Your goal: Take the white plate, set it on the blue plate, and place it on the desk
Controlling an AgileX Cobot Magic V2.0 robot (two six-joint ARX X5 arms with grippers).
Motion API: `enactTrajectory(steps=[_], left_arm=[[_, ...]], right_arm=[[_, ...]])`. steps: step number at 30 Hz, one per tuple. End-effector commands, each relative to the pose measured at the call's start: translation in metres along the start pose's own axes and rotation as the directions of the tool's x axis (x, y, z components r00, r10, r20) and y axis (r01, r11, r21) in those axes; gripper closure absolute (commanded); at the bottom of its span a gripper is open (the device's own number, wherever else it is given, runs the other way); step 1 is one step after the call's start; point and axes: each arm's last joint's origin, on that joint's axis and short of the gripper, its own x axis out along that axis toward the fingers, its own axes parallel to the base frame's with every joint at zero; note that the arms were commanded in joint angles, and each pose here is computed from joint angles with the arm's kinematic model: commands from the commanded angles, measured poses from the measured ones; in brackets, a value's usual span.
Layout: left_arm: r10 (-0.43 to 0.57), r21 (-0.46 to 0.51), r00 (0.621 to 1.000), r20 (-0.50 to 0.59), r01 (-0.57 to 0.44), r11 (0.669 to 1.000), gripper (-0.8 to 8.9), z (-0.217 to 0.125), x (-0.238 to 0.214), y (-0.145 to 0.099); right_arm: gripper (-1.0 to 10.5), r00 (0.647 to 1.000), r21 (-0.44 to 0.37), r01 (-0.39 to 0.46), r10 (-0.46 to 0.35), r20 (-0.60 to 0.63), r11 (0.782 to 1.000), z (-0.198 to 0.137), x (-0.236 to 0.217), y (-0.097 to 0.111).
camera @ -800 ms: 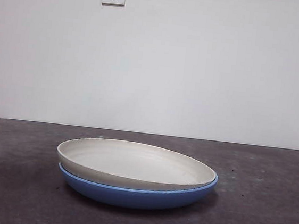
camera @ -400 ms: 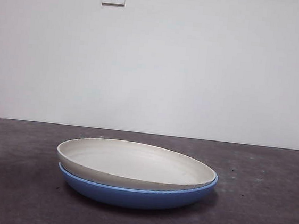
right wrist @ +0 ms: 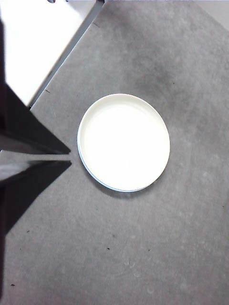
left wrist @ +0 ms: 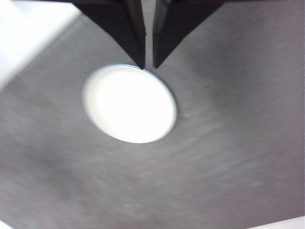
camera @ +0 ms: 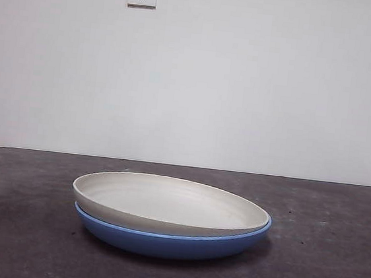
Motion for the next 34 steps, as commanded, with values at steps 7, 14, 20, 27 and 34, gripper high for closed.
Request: enactTrajectory(steps=[7, 14, 20, 27, 34], left_arm=[[0.239, -0.114, 0.955, 0.178, -0.221, 0.969, 7.89, -0.05, 0.062, 0.035], [0.334, -0.229, 0.896, 0.293, -0.274, 0.934, 7.89, -0.125, 0.115, 0.054], [0.421, -0.313, 0.843, 0.334, -0.322, 0.893, 7.89, -0.168, 0.139, 0.06], [0.483, -0.338, 0.8, 0.357, -0.372, 0.865, 7.89, -0.192, 0.147, 0.063], [0.49, -0.316, 0.788, 0.373, -0.388, 0.866, 7.89, -0.201, 0.156, 0.066]], right_arm=[[9.3, 1.0, 0.002, -0.008, 0.008, 0.014, 1.0, 0.003, -0.002, 0.002], [9.3, 1.0, 0.002, -0.008, 0.008, 0.014, 1.0, 0.003, -0.002, 0.002], [9.3, 1.0, 0.002, -0.008, 0.008, 0.014, 1.0, 0.003, -0.002, 0.002], [9.3, 1.0, 0.002, -0.008, 0.008, 0.014, 1.0, 0.003, -0.002, 0.002], [9.3, 1.0, 0.002, -0.008, 0.008, 0.013, 1.0, 0.003, -0.002, 0.002]])
